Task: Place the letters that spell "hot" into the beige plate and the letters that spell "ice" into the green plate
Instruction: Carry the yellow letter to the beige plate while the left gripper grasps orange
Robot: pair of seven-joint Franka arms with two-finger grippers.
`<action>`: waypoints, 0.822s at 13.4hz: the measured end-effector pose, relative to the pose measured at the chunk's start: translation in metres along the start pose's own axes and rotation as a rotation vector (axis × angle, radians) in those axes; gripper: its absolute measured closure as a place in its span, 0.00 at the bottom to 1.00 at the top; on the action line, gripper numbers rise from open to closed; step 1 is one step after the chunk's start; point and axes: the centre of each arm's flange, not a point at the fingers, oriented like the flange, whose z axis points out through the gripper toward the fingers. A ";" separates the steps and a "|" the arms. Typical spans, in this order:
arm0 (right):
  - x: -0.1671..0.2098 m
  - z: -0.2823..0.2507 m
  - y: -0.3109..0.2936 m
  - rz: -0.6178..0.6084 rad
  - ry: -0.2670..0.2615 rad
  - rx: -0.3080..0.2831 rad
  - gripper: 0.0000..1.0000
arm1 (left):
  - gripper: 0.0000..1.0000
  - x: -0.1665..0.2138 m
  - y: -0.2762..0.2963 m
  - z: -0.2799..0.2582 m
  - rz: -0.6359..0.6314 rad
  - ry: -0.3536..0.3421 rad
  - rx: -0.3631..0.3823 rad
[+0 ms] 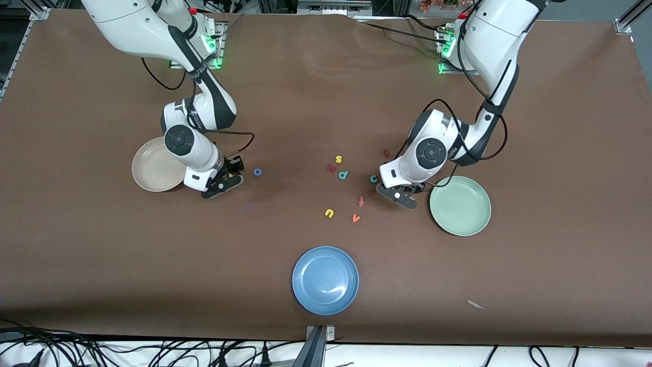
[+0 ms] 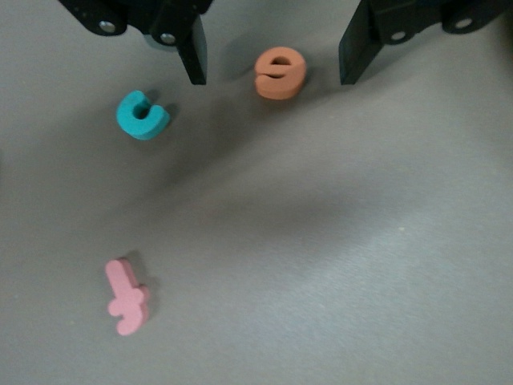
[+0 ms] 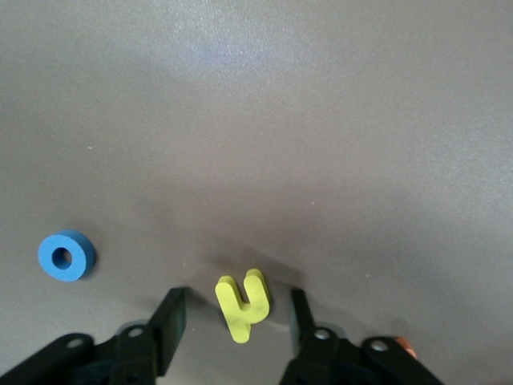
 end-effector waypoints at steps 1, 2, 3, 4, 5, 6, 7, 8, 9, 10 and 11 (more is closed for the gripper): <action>0.000 -0.001 0.001 0.001 0.002 -0.001 0.57 | 0.28 0.000 0.002 0.001 0.002 -0.001 0.000; 0.000 -0.001 0.001 0.001 0.001 -0.001 0.57 | 0.34 -0.001 0.002 0.001 0.003 -0.002 0.001; 0.000 -0.001 0.001 0.002 0.002 -0.001 0.62 | 0.41 -0.001 0.002 0.001 0.004 -0.003 0.003; 0.000 -0.001 0.001 0.002 0.002 -0.001 0.62 | 0.42 -0.001 0.002 0.002 0.006 -0.004 0.005; 0.000 -0.001 0.001 0.003 0.003 -0.001 0.69 | 0.46 -0.002 0.002 0.002 0.006 -0.005 0.007; 0.000 -0.001 0.001 0.003 0.003 -0.001 0.73 | 0.47 -0.002 0.002 0.003 -0.001 -0.006 0.009; 0.000 -0.001 0.001 0.003 0.003 -0.001 0.73 | 0.56 -0.002 0.002 0.003 -0.002 -0.008 0.012; 0.000 -0.001 0.001 0.003 0.003 -0.001 0.73 | 0.56 -0.003 0.002 0.004 -0.004 -0.009 0.016; 0.000 -0.002 0.001 0.006 0.003 -0.001 0.73 | 0.62 -0.003 0.002 0.004 -0.004 -0.011 0.021; 0.000 -0.002 0.001 0.014 0.004 -0.002 0.73 | 0.73 -0.003 0.001 0.004 -0.004 -0.010 0.024; 0.001 -0.004 0.002 0.029 0.006 -0.002 0.73 | 0.72 -0.003 0.001 0.004 -0.005 -0.010 0.025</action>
